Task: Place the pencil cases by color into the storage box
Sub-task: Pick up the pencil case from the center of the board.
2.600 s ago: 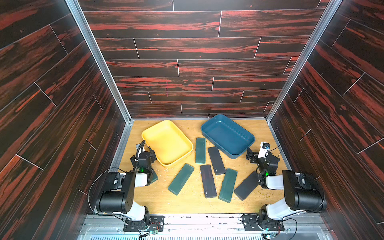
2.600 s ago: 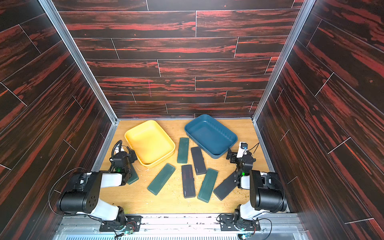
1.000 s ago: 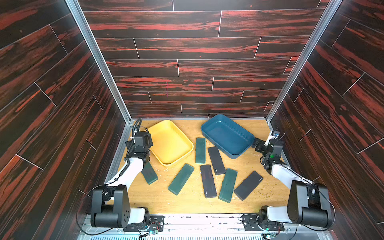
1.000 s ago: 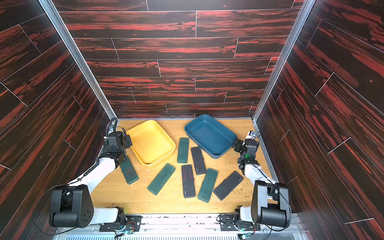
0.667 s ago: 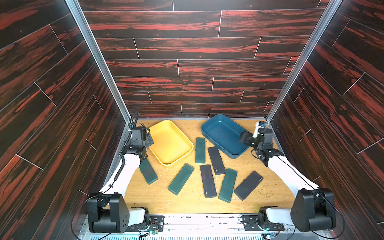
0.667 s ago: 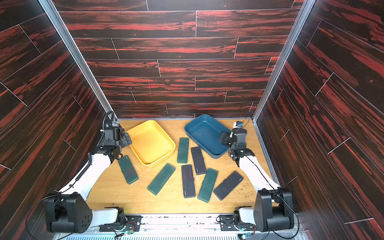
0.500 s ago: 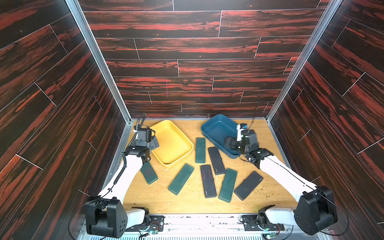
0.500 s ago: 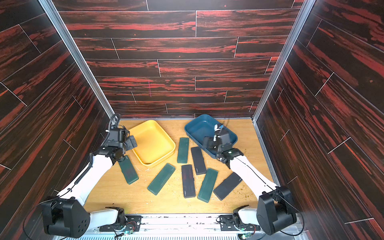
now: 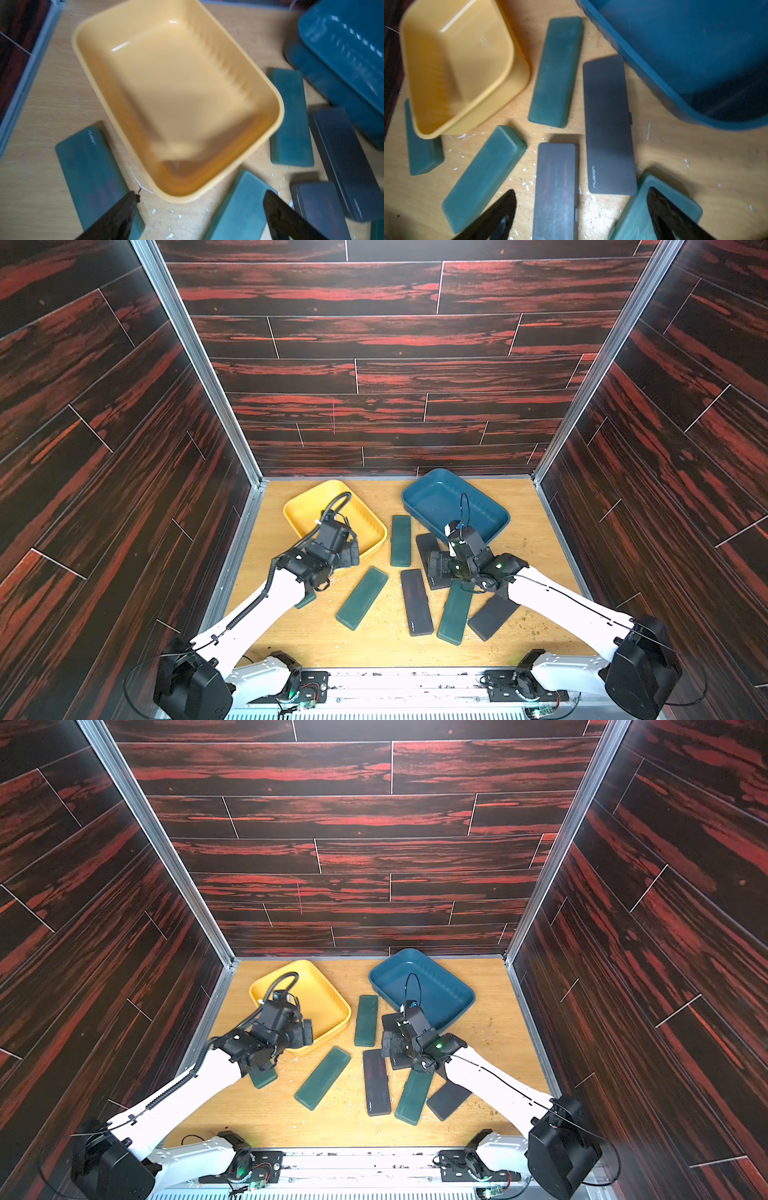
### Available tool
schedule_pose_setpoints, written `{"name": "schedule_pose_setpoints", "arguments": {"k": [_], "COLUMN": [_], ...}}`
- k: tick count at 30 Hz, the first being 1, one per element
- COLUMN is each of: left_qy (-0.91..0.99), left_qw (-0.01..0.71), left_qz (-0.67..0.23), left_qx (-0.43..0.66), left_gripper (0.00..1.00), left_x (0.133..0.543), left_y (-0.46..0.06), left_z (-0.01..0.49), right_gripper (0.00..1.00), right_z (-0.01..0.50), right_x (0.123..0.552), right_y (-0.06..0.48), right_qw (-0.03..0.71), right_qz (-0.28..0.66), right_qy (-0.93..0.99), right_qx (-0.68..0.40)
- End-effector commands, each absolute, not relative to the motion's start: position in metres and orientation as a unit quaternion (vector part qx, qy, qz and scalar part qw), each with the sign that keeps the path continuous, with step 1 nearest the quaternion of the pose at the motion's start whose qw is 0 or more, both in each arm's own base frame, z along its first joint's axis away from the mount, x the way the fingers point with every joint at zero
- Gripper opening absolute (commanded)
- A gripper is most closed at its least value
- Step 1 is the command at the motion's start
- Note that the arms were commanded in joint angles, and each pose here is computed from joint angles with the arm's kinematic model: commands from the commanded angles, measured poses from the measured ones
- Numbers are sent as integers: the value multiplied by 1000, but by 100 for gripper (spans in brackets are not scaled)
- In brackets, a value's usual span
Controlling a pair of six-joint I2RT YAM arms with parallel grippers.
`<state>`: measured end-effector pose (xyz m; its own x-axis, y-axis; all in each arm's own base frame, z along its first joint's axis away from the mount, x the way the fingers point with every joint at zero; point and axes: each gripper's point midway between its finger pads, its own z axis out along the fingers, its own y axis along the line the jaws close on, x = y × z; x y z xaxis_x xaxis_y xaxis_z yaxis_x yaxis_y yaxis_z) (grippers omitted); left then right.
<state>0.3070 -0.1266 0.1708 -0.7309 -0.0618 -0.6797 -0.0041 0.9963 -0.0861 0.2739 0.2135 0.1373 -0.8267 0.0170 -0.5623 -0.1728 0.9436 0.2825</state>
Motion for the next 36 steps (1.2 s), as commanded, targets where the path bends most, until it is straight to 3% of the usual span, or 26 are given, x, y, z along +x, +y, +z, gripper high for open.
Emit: {"name": "schedule_pose_setpoints", "arguments": {"k": [1,16,36], "left_qy": [932,921,902], "left_qw": [359,368,388], "left_qz": [-42,-58,-71], "left_qx": [14,119,176], "left_gripper": [95,93,92], "left_x": [297,278,257], "left_y": [-142,-215,-237], "left_z": [160,151,151], "right_gripper": [98,98,97], "right_z": [144,119,92], "right_x": [268,237,208], "right_y": [207,184,161], "right_qw": [286,233,181], "right_qz": [169,176,171], "right_qy": [943,952,944], "right_qx": [-9,92,215]}}
